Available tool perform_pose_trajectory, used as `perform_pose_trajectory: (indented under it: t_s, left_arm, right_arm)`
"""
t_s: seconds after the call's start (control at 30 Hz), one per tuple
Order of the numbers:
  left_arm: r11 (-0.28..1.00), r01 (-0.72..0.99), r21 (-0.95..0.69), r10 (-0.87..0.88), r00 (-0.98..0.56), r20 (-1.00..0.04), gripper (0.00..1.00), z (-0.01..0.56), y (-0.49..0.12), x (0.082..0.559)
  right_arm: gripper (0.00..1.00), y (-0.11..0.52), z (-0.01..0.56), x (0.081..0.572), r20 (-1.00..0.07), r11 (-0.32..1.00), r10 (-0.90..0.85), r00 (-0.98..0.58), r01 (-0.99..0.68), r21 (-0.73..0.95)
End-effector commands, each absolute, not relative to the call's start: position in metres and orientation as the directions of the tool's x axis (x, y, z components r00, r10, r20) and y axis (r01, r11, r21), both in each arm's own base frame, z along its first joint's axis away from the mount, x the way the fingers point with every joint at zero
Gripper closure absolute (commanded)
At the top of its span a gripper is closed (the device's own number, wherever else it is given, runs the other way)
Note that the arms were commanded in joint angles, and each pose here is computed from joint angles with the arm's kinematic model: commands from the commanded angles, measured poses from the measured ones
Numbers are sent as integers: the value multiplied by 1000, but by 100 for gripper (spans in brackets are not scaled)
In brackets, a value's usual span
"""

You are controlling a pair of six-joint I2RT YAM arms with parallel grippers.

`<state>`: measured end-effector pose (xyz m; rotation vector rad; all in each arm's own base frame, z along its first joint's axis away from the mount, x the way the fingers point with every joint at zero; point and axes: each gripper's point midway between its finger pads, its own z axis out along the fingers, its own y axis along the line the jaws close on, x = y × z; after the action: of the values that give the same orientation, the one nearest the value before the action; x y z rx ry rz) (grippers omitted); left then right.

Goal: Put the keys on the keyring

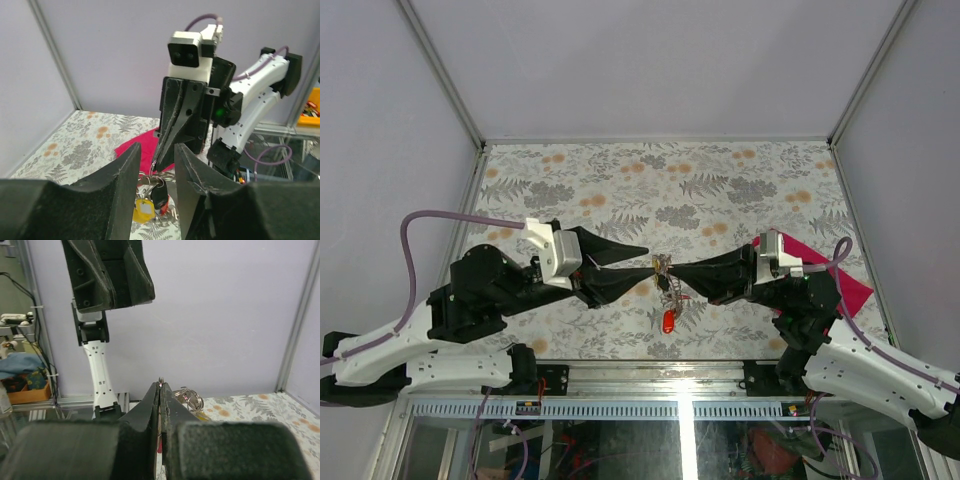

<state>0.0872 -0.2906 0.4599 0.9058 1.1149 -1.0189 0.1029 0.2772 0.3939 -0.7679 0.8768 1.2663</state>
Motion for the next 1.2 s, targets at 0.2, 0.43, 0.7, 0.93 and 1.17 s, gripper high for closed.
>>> perform_pose_trajectory:
  t_s: [0.2,0.43,0.7,0.93,1.17]
  left_arm:
    - [144,981,133,-4,135,-991,67,434,-300,68]
    - [120,984,133,16,132,-991,73,429,-301,64]
    - [138,981,134,32,131,-991,76,425,-302,68]
    - [160,978,137,25,135,-991,75,427,-301,72]
    - [169,977,133,25,131,-991,72,426,-301,73]
  right_arm:
    - [100,262,452,66,-798,38,584,152,-986,-160]
    - [100,263,452,64,-800,26,581,147,-986,-163]
    - [100,263,452,60,-802,3,580,142,-985,-172]
    - [100,266,450,55,-811,-31,569,134,-982,-184]
    - [100,267,448,53,-818,-50,561,127,-981,-188]
